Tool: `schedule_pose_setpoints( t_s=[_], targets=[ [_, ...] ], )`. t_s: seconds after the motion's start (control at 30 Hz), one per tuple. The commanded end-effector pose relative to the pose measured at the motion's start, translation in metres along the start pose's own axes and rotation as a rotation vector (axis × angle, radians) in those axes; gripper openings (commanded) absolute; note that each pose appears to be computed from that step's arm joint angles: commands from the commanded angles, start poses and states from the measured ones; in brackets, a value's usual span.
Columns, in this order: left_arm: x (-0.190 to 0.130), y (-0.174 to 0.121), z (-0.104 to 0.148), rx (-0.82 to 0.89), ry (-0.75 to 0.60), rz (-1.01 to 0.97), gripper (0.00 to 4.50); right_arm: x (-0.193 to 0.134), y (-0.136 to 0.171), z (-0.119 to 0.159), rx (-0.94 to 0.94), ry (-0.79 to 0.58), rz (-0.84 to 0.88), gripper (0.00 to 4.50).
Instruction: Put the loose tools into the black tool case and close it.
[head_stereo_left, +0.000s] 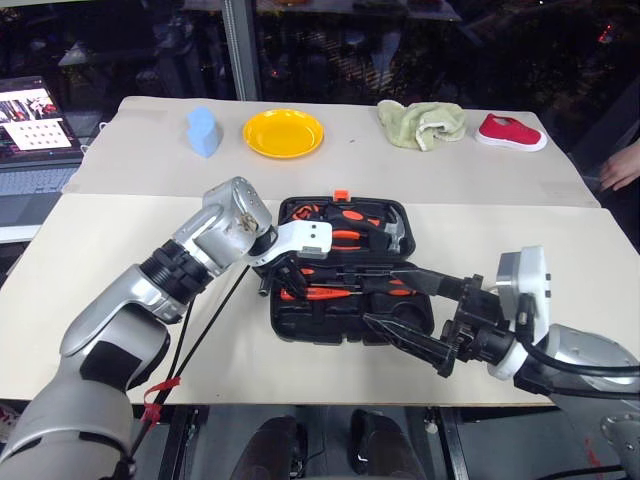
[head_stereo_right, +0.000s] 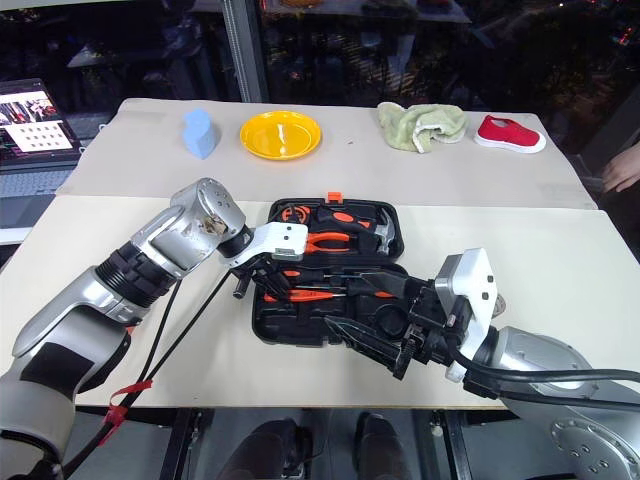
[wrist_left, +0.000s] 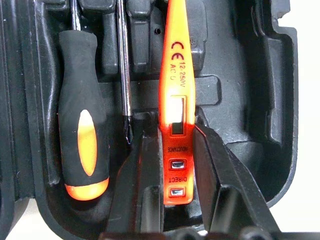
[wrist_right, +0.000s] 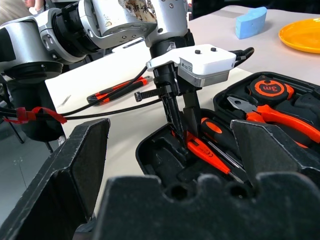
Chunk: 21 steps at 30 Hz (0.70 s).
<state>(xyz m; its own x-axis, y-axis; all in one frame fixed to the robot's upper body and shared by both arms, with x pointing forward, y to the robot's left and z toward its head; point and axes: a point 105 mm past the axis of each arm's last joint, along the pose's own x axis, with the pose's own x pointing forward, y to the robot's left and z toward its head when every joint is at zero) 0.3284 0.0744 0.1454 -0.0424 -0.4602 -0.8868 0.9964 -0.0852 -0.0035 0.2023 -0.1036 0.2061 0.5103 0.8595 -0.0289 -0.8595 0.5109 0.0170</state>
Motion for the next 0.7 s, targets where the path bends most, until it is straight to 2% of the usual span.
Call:
schedule_pose_setpoints(
  t_s=[0.03,0.17,0.23,0.47,0.57,0.7],
  targets=[
    [-0.01,-0.003,0.001,0.022,-0.014,0.001,2.31,-0.001,0.0,0.008,-0.027,-0.043,-0.004,4.5],
    [-0.03,-0.005,0.008,-0.007,-0.105,0.007,3.86,-0.002,0.001,0.006,-0.021,-0.038,-0.003,4.5],
    [-0.04,-0.006,0.01,-0.029,-0.153,0.015,4.48,-0.002,0.001,0.006,-0.019,-0.036,-0.003,4.5],
    [-0.061,0.003,0.016,-0.044,-0.364,0.113,4.48,-0.004,-0.003,0.006,-0.011,-0.028,-0.007,4.5],
    [-0.051,0.002,0.015,-0.055,-0.436,0.122,3.79,-0.005,-0.005,0.005,-0.005,-0.022,-0.012,4.5],
    [-0.037,0.001,0.013,-0.087,-0.496,0.124,2.17,-0.006,-0.007,0.003,0.002,-0.012,-0.026,4.5]
  ],
)
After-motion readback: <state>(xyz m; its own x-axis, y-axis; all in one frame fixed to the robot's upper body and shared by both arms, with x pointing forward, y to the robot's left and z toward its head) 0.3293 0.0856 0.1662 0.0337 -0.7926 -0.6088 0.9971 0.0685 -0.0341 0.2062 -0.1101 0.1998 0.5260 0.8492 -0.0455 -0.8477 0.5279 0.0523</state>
